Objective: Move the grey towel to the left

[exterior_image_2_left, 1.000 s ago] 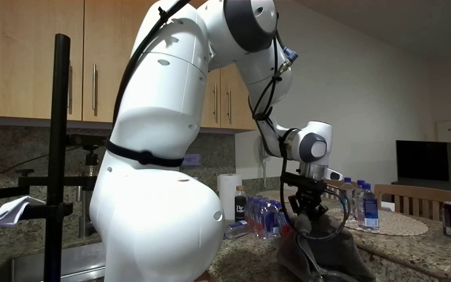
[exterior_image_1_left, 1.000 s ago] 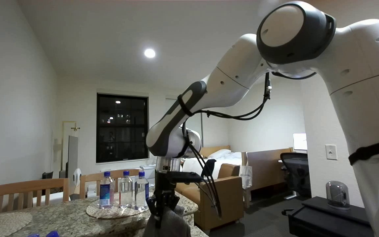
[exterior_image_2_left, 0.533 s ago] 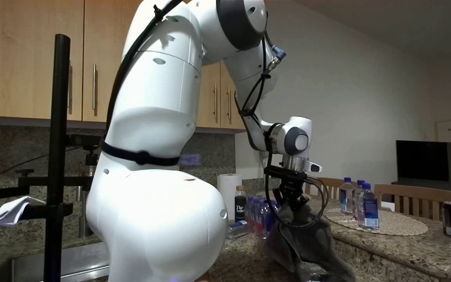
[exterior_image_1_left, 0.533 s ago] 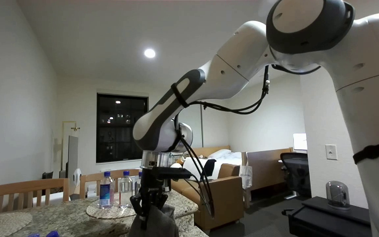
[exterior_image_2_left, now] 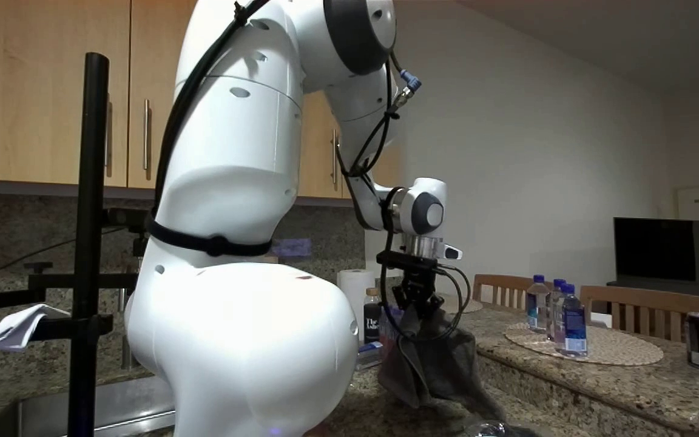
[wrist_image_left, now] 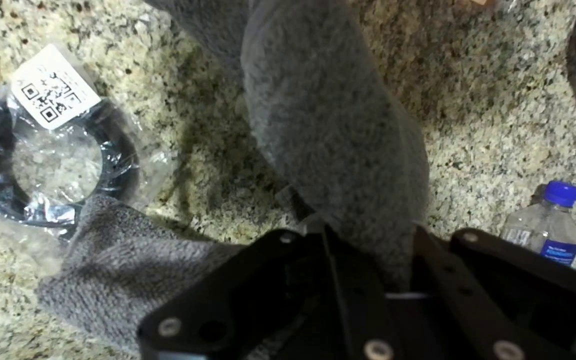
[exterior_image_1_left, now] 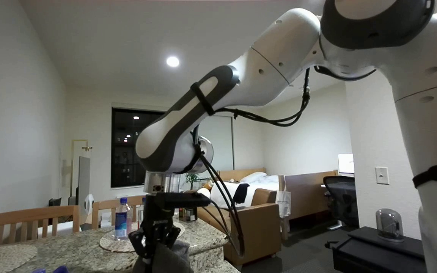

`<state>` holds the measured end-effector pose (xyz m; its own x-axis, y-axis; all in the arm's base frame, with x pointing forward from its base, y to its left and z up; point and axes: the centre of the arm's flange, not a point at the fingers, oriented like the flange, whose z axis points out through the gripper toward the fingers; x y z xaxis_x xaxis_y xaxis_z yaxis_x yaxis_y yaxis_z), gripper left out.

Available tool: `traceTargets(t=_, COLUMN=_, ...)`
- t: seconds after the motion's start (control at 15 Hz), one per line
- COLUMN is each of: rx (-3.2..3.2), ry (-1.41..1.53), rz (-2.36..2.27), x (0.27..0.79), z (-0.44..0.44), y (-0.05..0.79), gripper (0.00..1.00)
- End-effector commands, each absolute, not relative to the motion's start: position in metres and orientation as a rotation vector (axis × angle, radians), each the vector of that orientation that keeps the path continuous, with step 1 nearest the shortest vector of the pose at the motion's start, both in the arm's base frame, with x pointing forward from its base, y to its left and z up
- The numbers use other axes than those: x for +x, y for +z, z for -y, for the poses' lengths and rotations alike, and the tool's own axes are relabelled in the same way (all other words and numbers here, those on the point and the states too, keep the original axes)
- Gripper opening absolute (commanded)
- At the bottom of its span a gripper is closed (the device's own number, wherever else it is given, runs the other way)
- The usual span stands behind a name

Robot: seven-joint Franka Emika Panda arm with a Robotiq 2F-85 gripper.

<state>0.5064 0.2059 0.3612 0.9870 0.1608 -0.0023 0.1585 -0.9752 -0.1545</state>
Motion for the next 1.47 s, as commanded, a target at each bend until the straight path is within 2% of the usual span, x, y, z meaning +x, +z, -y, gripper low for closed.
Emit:
traceTargets(t=0.0, rx=-3.022, ry=0.078, rz=0.231, x=0.483, z=-0.229, y=0.355, gripper=0.09)
traceTargets(t=0.33, rx=-3.010, ry=0.141, rz=0.180, x=0.473, z=-0.259, y=0.333, gripper=0.09)
traceTargets(t=0.47, rx=-3.000, ry=0.097, rz=0.135, x=0.469, z=-0.271, y=0.325, gripper=0.08)
traceTargets(t=0.8, rx=-2.934, ry=-0.224, rz=-0.100, x=0.468, z=-0.321, y=0.302, gripper=0.08)
traceTargets(t=1.4, rx=-3.122, ry=-0.309, rz=-0.301, x=0.465, z=-0.366, y=0.246, gripper=0.08)
